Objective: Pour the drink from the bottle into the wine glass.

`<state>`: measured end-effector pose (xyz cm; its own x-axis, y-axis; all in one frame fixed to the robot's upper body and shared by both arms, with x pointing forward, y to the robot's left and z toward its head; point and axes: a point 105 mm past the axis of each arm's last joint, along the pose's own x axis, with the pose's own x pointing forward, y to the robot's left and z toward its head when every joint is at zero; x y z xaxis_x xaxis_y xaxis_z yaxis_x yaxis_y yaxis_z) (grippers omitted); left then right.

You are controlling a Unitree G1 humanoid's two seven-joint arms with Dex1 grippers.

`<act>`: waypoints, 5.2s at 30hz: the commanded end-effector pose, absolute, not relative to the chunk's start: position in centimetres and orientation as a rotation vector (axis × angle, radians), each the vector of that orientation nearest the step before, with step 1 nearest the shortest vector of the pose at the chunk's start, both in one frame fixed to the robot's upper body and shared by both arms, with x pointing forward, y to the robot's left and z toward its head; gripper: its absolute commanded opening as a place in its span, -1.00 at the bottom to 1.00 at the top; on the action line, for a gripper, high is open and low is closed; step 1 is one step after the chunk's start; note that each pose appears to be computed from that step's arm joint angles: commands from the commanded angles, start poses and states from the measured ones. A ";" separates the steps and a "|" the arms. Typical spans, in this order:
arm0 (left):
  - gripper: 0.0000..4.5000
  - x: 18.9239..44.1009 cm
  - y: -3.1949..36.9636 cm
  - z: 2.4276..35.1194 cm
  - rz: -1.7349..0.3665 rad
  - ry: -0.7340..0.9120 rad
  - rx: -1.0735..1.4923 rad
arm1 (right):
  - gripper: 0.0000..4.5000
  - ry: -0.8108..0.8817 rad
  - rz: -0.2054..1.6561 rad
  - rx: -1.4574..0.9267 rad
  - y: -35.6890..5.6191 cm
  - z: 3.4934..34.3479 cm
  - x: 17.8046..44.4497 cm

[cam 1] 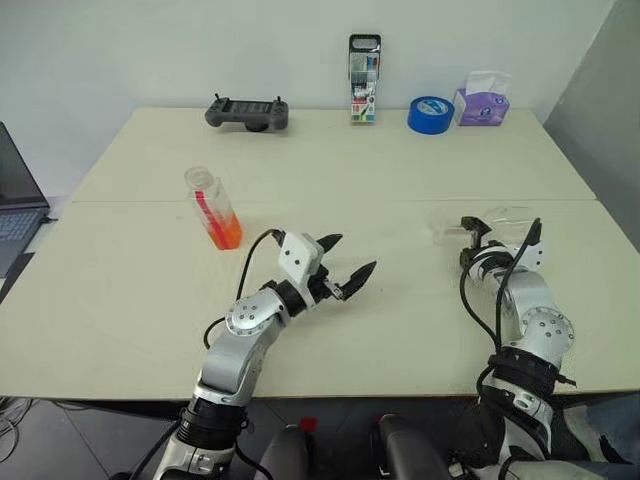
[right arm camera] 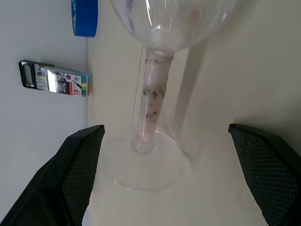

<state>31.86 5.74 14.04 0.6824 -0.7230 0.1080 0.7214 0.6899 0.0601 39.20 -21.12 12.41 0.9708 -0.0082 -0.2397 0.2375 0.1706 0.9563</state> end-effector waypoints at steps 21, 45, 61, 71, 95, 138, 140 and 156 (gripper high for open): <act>1.00 31.5 6.5 16.4 -0.779 -0.185 0.043 | -0.91 -0.147 0.377 0.715 -11.9 23.8 39.3; 1.00 25.7 16.3 14.9 -0.527 -0.006 0.091 | -0.91 -0.244 0.540 -0.128 -1.4 12.9 40.9; 1.00 27.1 15.2 14.8 -0.568 -0.006 0.099 | -0.91 -0.111 0.518 -0.116 -3.9 9.7 40.6; 1.00 28.5 13.9 14.8 -0.565 -0.035 0.095 | 0.42 -0.101 0.538 -0.121 -4.2 9.5 39.8; 1.00 33.4 16.7 15.5 -0.175 -0.176 0.132 | 0.99 0.022 1.097 -0.417 -11.0 26.9 26.0; 1.00 41.3 21.7 18.5 -0.019 -0.267 0.107 | 0.99 -0.040 1.243 -0.542 -9.2 30.9 26.1; 1.00 41.3 21.5 18.4 -0.027 -0.269 0.105 | 0.99 -0.050 1.234 -0.538 -9.1 31.0 26.2; -0.23 42.0 18.6 25.8 -0.169 -0.470 0.312 | 1.00 -0.099 1.011 -0.279 -11.1 30.4 26.5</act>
